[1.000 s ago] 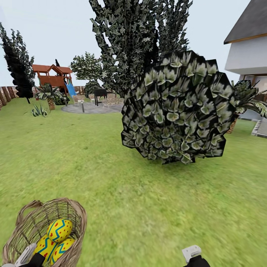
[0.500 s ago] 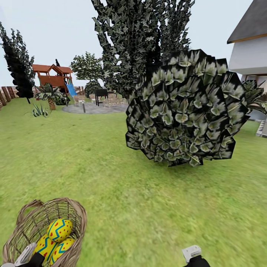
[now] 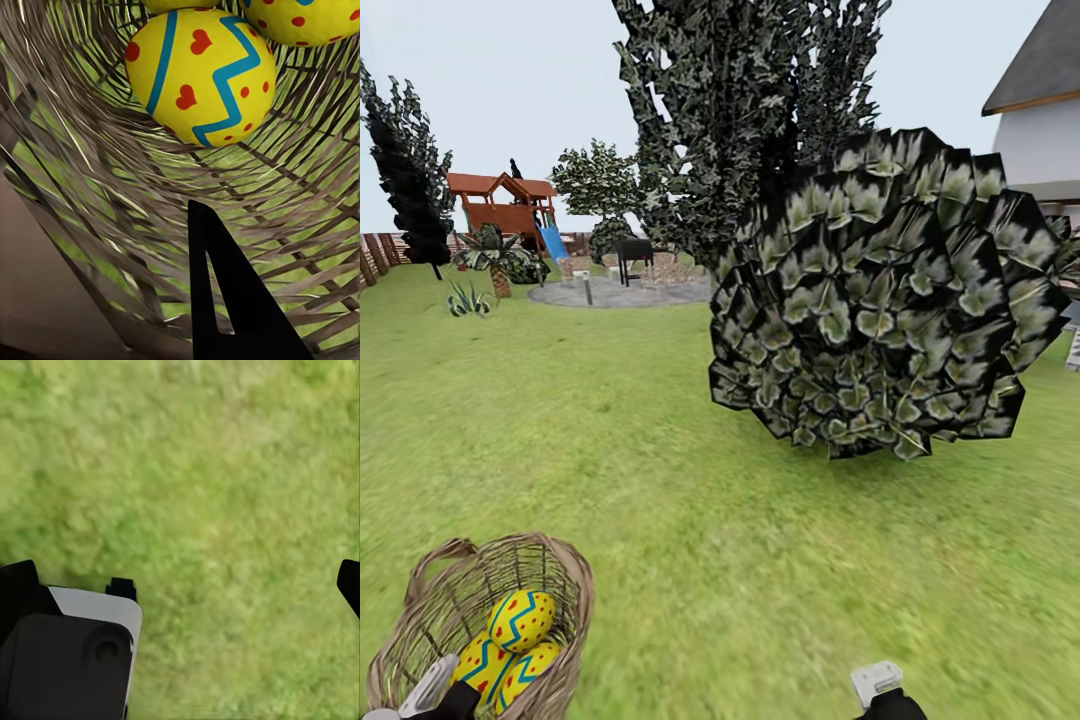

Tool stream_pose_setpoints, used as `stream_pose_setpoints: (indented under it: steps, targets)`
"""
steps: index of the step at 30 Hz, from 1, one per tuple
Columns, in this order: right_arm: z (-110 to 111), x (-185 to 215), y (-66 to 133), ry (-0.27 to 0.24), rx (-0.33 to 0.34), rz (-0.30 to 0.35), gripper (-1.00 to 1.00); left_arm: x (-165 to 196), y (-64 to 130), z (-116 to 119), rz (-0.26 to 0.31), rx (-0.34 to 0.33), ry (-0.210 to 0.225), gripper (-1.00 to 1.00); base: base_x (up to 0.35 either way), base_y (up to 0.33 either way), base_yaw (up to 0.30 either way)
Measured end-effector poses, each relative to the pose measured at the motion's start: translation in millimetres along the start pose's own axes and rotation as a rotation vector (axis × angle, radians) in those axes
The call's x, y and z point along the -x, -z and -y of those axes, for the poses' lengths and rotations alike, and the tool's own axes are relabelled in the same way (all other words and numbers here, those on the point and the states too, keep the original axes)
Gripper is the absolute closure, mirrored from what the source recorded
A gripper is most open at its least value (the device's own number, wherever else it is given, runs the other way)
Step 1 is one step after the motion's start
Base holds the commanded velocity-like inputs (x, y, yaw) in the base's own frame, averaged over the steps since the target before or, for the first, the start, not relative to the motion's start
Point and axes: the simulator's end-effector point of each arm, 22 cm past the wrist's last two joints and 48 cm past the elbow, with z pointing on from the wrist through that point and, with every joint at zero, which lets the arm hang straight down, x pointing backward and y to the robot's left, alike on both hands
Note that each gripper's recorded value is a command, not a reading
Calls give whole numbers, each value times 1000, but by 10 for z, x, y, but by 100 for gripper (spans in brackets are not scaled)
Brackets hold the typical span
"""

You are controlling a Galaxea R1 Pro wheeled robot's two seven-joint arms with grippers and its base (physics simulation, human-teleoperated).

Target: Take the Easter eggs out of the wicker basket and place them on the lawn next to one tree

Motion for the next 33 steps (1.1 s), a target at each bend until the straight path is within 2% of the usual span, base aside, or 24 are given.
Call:
stream_pose_setpoints:
  steps: [33]
  targets:
    - [7, -2, -1, -2, 0, 0, -100, -2, -3, -3, 1, 1, 0, 100, 293, 198, 0]
